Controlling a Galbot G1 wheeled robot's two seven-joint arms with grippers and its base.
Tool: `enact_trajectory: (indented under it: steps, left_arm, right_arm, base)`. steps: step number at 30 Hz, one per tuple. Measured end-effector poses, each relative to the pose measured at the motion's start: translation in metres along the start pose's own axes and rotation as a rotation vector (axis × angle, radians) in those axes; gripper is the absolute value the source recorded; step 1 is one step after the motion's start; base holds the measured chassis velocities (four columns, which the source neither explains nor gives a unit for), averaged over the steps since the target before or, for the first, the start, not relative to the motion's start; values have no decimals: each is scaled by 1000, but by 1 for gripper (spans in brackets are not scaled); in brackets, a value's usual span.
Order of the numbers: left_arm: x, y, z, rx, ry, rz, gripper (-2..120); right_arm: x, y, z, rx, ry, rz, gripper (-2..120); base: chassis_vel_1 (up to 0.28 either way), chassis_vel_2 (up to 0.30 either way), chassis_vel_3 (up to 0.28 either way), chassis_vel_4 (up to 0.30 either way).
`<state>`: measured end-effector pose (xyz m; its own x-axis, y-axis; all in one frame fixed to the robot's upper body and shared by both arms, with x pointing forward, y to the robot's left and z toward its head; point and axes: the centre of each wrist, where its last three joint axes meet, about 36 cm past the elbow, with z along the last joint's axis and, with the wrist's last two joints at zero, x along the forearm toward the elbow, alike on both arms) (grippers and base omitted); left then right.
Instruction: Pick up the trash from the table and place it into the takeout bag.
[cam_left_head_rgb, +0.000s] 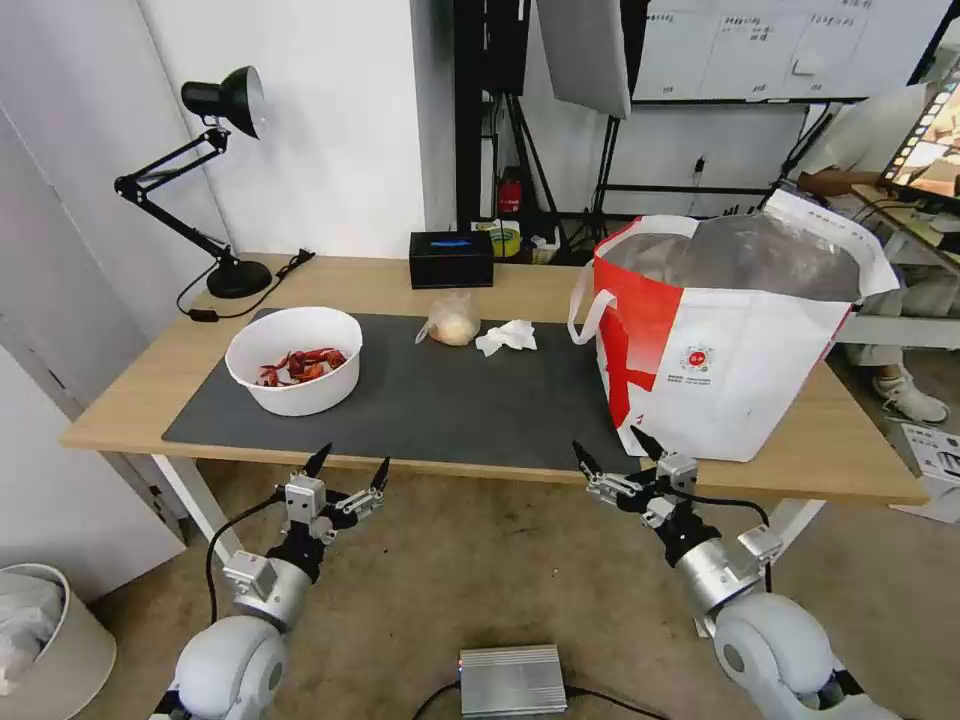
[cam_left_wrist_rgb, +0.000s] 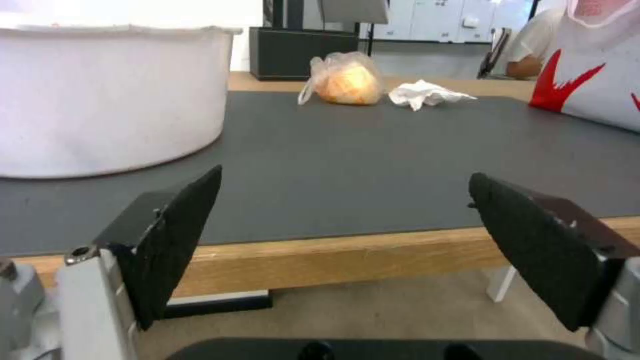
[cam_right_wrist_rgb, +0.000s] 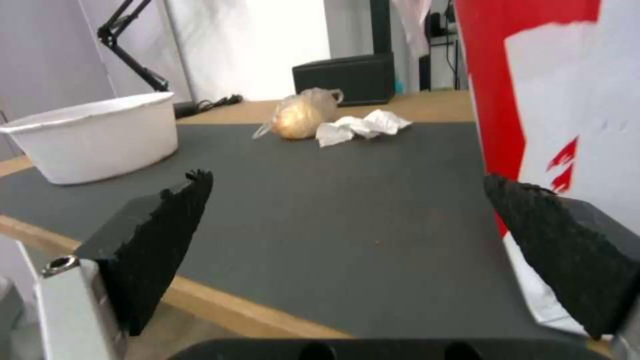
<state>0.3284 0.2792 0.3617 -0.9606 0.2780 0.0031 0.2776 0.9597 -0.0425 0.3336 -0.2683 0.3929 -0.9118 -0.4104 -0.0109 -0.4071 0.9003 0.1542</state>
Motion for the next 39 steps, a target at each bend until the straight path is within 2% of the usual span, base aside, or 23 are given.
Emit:
enact_trajectory:
  steps: [10, 17, 29, 32, 33, 39]
  left_arm:
    - [0, 0, 0, 22, -2, -2, 100]
    - [-1, 0, -4, 20, -12, -1, 100]
    - [0, -4, -10, 25, -24, -10, 100]
    - [1, -3, -12, 26, -23, -19, 100]
    - [1, -3, -12, 26, -23, -19, 100]
    - [1, -3, -11, 22, -18, -27, 100]
  right_arm:
    - [-5, 12, 4, -17, -4, -17, 100]
    - [-26, 22, 1, -31, -19, -46, 100]
    - [-112, 51, -24, -22, 5, -77, 100]
    - [-146, 62, -38, -3, 66, -60, 100]
    - [-146, 62, -38, -3, 66, -60, 100]
    - [-203, 81, -47, 62, 169, 26, 100]
  base:
    - [0, 0, 0, 0]
    - [0, 0, 0, 0]
    - [0, 0, 0, 0]
    - [0, 0, 0, 0]
    - [0, 0, 0, 0]
    - [0, 0, 0, 0]
